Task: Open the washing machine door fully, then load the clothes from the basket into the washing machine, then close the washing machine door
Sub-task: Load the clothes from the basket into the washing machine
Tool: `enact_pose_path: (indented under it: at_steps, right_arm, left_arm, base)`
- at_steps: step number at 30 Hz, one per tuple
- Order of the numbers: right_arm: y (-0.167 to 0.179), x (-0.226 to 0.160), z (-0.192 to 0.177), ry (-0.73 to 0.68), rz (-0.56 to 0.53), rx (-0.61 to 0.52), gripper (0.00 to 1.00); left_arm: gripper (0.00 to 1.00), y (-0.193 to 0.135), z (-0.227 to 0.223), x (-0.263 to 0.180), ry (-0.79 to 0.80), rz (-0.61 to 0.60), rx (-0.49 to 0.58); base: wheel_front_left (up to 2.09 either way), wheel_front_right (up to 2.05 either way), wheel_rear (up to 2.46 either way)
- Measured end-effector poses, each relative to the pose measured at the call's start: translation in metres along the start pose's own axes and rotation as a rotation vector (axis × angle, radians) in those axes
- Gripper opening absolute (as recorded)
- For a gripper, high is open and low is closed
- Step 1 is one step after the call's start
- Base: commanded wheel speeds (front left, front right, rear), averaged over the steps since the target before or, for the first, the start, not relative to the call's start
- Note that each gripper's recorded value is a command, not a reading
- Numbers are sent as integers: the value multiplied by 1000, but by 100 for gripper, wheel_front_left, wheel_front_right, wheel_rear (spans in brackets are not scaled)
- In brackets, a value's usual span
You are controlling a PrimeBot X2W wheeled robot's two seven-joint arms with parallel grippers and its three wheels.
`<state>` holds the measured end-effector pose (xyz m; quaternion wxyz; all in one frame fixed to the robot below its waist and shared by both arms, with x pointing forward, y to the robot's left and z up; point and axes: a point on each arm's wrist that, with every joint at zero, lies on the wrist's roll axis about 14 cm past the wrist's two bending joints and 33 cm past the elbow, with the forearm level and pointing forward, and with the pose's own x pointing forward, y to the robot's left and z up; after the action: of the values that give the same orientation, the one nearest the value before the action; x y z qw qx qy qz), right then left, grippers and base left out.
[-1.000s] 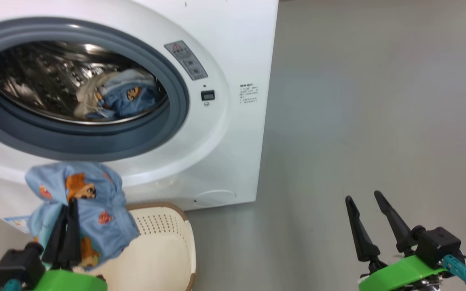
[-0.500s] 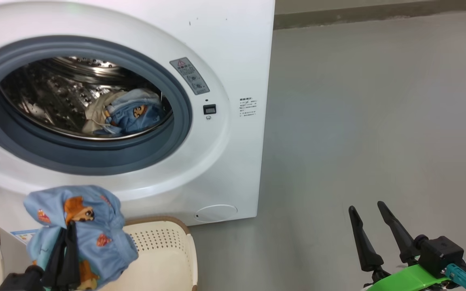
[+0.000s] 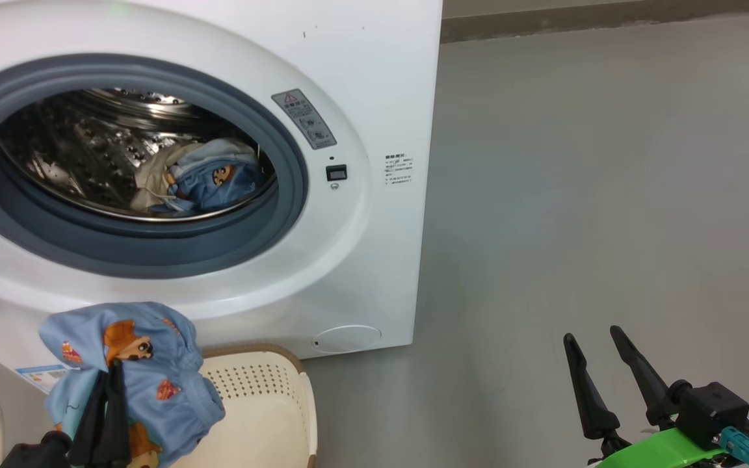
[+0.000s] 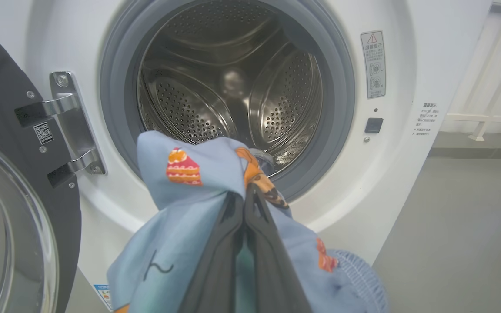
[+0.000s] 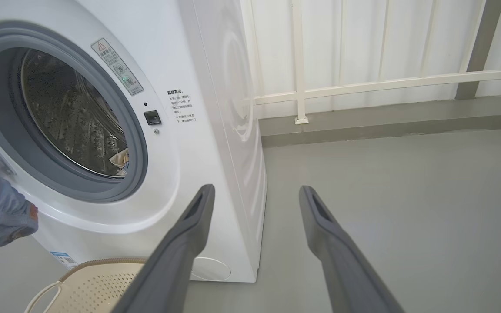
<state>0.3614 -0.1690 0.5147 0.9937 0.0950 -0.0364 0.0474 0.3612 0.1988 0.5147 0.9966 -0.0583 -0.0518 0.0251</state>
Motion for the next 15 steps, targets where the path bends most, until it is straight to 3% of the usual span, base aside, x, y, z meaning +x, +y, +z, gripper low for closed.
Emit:
enact_pose_path:
  at_steps: [15]
  right_arm:
    - [-7,8,-25,72,-19,8,100]
  left_arm:
    - [0,-2,-17,28,34,0,-8]
  base:
    - [0,0,0]
